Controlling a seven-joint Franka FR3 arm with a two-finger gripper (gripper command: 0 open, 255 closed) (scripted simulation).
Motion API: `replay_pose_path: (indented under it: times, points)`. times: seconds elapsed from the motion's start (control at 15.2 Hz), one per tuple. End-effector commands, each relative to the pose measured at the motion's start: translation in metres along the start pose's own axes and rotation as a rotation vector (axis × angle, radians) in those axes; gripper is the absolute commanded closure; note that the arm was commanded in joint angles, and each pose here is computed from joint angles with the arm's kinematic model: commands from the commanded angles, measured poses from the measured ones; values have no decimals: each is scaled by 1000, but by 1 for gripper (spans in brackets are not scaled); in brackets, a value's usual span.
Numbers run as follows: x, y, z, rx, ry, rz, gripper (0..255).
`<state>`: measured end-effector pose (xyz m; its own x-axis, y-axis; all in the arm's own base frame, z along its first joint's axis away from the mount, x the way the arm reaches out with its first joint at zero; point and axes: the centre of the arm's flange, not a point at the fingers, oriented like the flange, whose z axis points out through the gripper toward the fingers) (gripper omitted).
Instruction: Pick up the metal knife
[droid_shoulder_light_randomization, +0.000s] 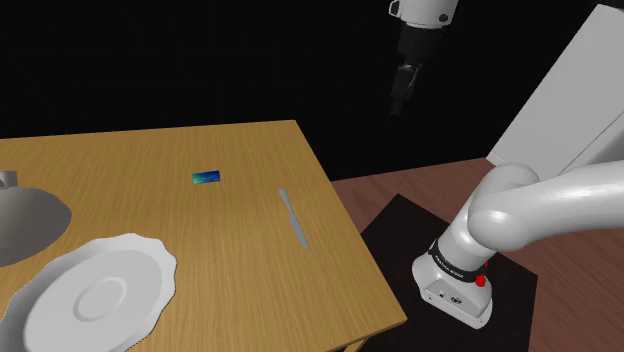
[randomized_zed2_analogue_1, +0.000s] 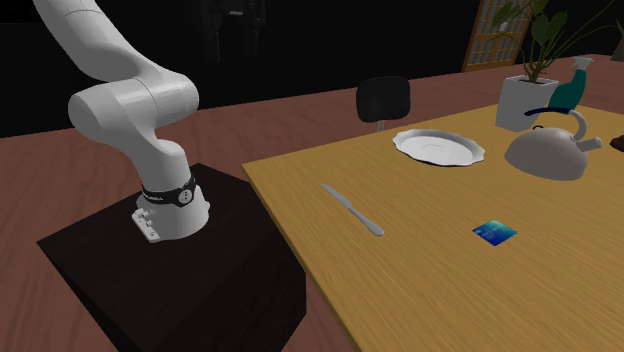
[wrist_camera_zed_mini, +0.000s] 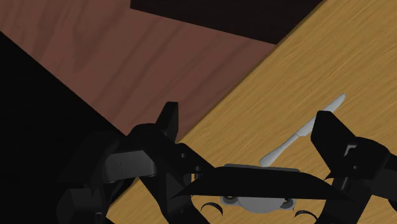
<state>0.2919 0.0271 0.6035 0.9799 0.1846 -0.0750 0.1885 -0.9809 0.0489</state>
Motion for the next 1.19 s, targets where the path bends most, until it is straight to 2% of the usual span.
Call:
replay_pose_path:
  times: [0.0,1.12]
  points:
    - [0,0,0,0,0,0,0]
    - [83,-110,168,51,40,379,0]
